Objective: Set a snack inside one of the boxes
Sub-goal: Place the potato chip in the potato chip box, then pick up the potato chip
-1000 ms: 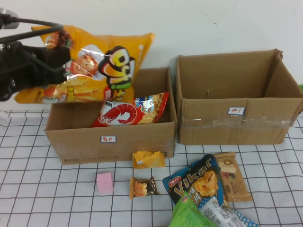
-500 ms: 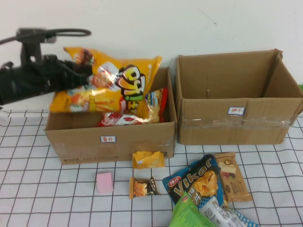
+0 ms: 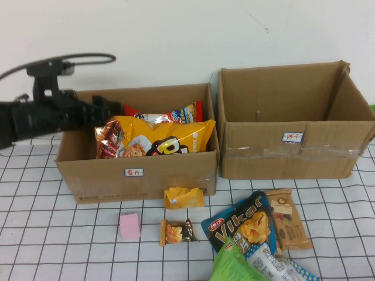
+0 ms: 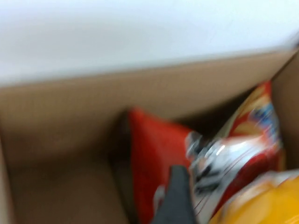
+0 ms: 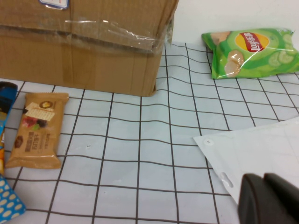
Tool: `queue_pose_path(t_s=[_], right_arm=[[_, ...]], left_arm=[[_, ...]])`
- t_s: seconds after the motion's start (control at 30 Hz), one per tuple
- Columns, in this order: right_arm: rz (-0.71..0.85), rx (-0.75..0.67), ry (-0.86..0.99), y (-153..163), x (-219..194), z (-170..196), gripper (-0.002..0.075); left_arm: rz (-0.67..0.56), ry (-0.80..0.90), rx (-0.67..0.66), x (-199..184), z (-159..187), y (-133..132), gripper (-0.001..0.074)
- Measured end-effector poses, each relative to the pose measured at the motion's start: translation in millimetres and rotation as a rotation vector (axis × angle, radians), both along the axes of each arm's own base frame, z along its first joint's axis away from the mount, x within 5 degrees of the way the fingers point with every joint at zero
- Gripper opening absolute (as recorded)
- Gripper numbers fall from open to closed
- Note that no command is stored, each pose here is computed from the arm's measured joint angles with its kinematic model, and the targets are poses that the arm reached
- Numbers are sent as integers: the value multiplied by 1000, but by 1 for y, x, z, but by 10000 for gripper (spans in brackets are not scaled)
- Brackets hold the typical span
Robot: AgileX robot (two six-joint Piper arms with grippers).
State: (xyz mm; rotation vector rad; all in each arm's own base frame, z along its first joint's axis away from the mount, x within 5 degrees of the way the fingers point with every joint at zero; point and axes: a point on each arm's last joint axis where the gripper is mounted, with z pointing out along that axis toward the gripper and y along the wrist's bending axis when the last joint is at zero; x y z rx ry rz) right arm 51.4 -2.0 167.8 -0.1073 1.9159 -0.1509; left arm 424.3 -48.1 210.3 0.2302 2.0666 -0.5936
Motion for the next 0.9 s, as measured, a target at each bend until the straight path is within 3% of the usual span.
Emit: queue_pose_path(t_s=[0.1, 0.23, 0.3, 0.47, 0.63, 0.73, 0.83, 0.9], right_arm=[[0, 0, 0, 0, 0, 0, -1], [0, 0, 0, 0, 0, 0, -1], [0, 0, 0, 0, 0, 0, -1], [0, -1, 0, 0, 0, 0, -1], [-3, 21, -1, 0, 0, 0, -1], [-22, 239, -21, 5, 1, 1, -1], [-49, 683, -33, 16, 1, 5, -1], [-56, 892, -38, 20, 1, 8, -1]], left_arm=[[-17, -74, 5, -8, 31, -1, 467], [-94, -228, 103, -35, 90, -3, 171], [-129, -276, 156, -51, 113, -3, 80], [-148, -291, 217, -101, 141, -2, 11], [-58, -269, 227, -173, 123, 5, 1], [58, -258, 159, -204, 109, 11, 0], [141, -231, 124, -232, 88, 17, 0], [170, -231, 119, -249, 77, 19, 0]])
